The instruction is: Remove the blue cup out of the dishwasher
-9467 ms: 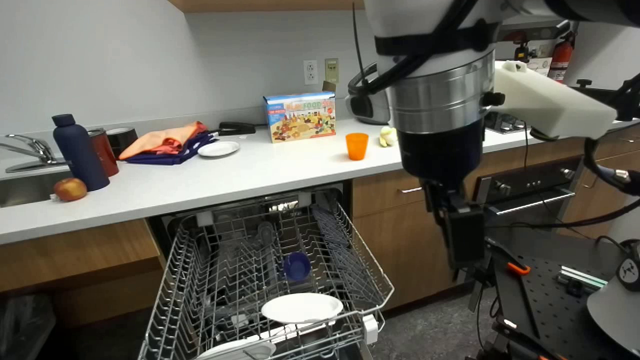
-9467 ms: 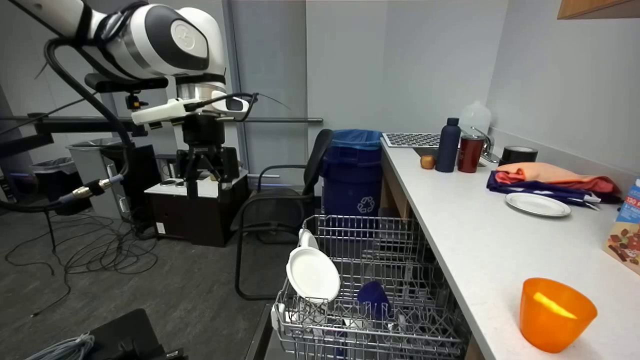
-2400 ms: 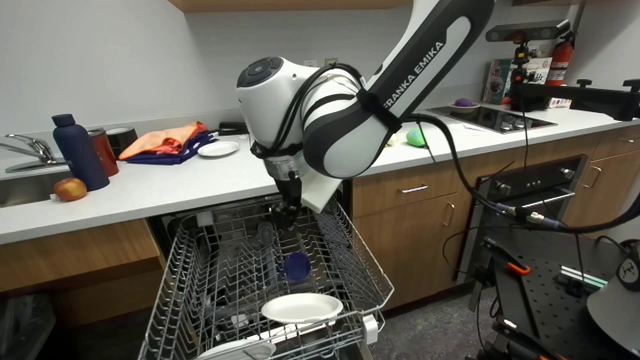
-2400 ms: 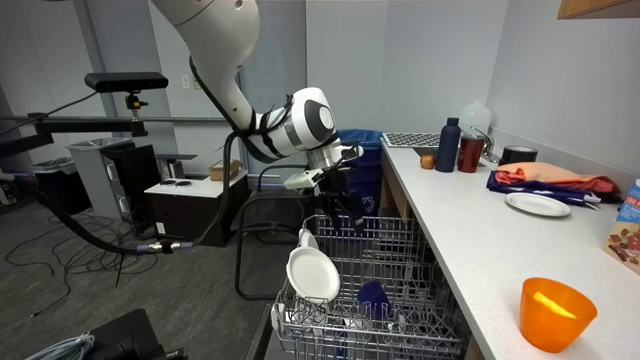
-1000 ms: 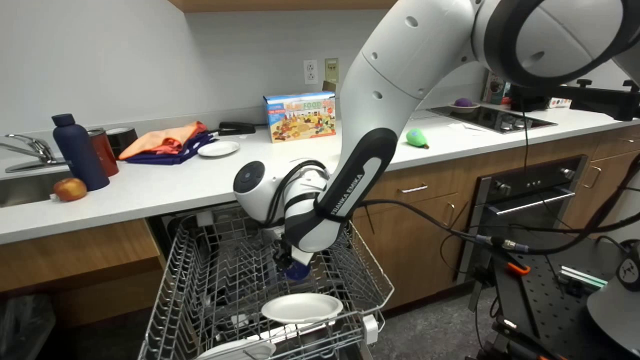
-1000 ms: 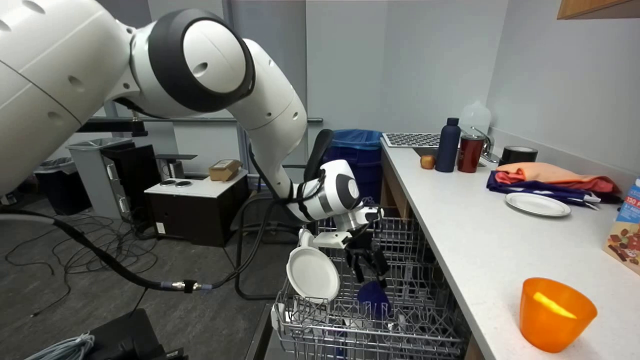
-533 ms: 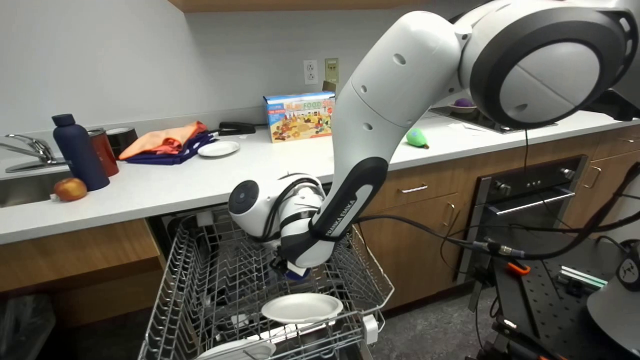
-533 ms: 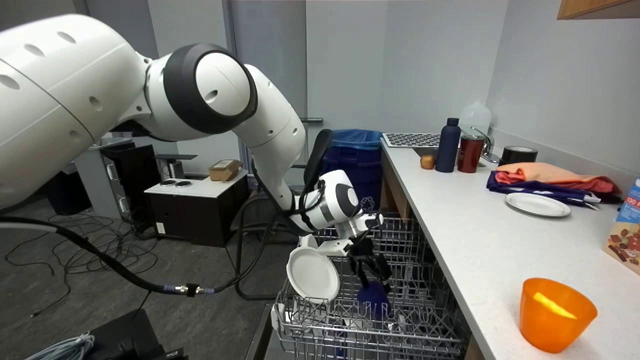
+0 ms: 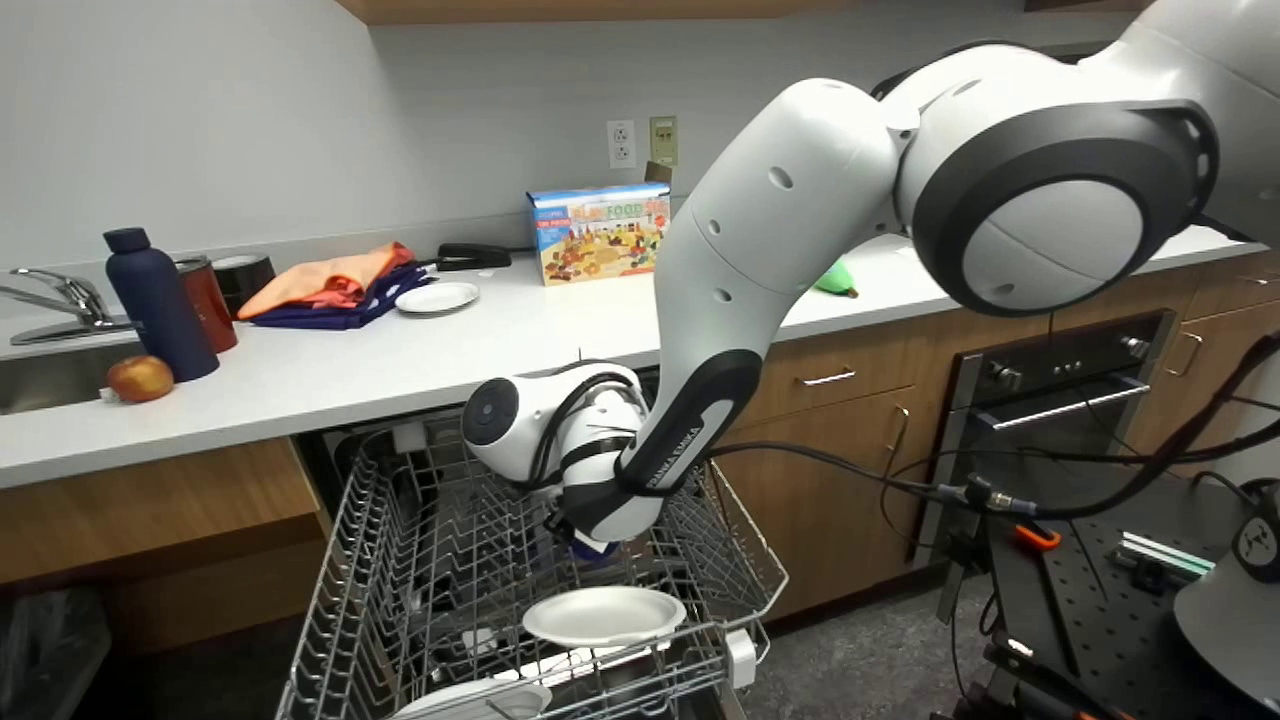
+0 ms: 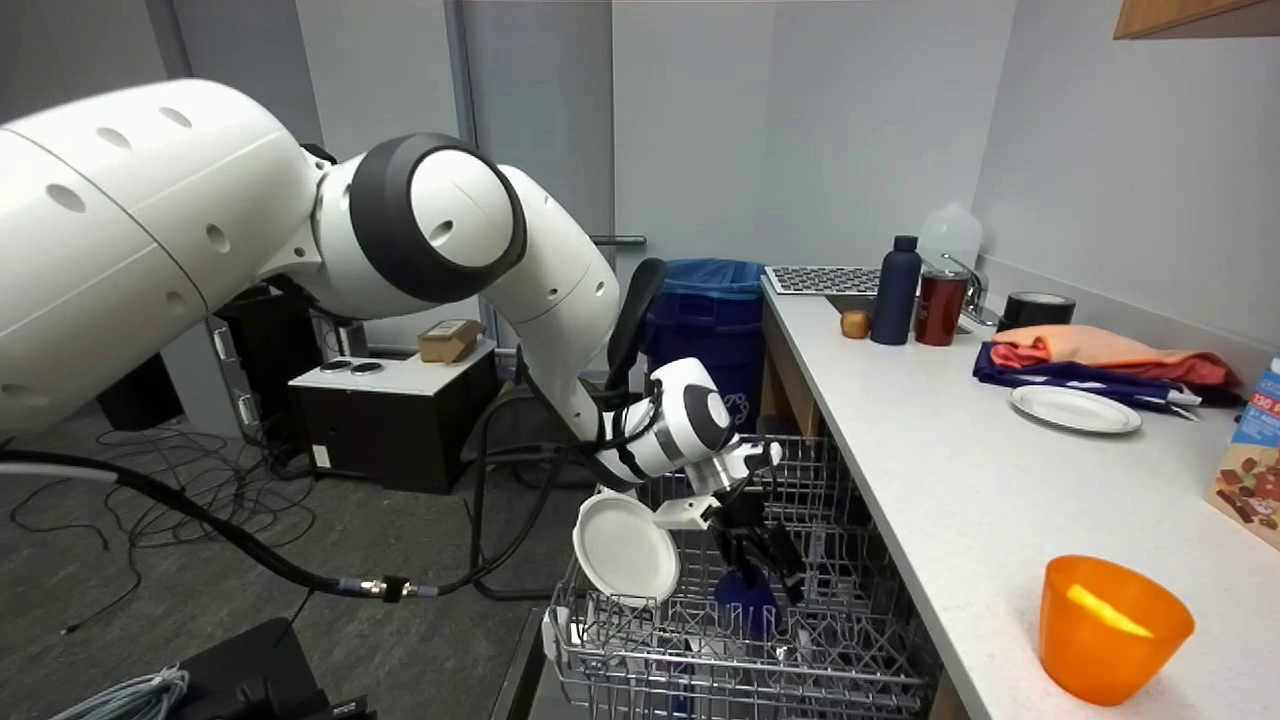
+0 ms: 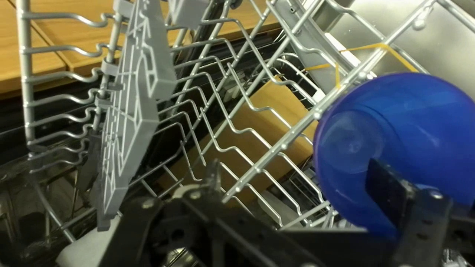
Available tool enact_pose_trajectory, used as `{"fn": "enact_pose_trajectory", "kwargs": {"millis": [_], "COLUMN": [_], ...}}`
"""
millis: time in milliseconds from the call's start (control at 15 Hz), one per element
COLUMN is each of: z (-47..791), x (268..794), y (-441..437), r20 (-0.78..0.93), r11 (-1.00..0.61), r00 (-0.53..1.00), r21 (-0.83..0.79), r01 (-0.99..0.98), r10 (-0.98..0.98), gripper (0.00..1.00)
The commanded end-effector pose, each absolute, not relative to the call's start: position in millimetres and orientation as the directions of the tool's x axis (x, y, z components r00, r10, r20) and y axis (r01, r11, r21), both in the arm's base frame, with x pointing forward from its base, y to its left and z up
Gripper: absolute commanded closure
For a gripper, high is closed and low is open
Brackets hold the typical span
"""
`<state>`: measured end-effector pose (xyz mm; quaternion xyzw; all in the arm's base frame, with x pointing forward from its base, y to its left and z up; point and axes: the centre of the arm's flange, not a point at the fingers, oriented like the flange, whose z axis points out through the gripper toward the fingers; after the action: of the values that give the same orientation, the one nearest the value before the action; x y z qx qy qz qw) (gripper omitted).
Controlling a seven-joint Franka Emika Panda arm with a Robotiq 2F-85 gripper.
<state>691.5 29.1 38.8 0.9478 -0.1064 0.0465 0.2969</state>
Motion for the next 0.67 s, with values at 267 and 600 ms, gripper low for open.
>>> {"fn": "enact_pose_trajectory", "kwargs": {"millis": [267, 600], "z": [29.9, 31.3], "x": [709.6, 710.2], "y": [27.8, 28.5], "r20": [0.172, 0.173], "r11": [-0.778, -0.779], "r00": [0.963, 0.959], "r21": [0.568, 0.559], "r01": [-0.27, -0.284], "r10": [-0.209, -0.226], "gripper": [0.6, 0.96]}}
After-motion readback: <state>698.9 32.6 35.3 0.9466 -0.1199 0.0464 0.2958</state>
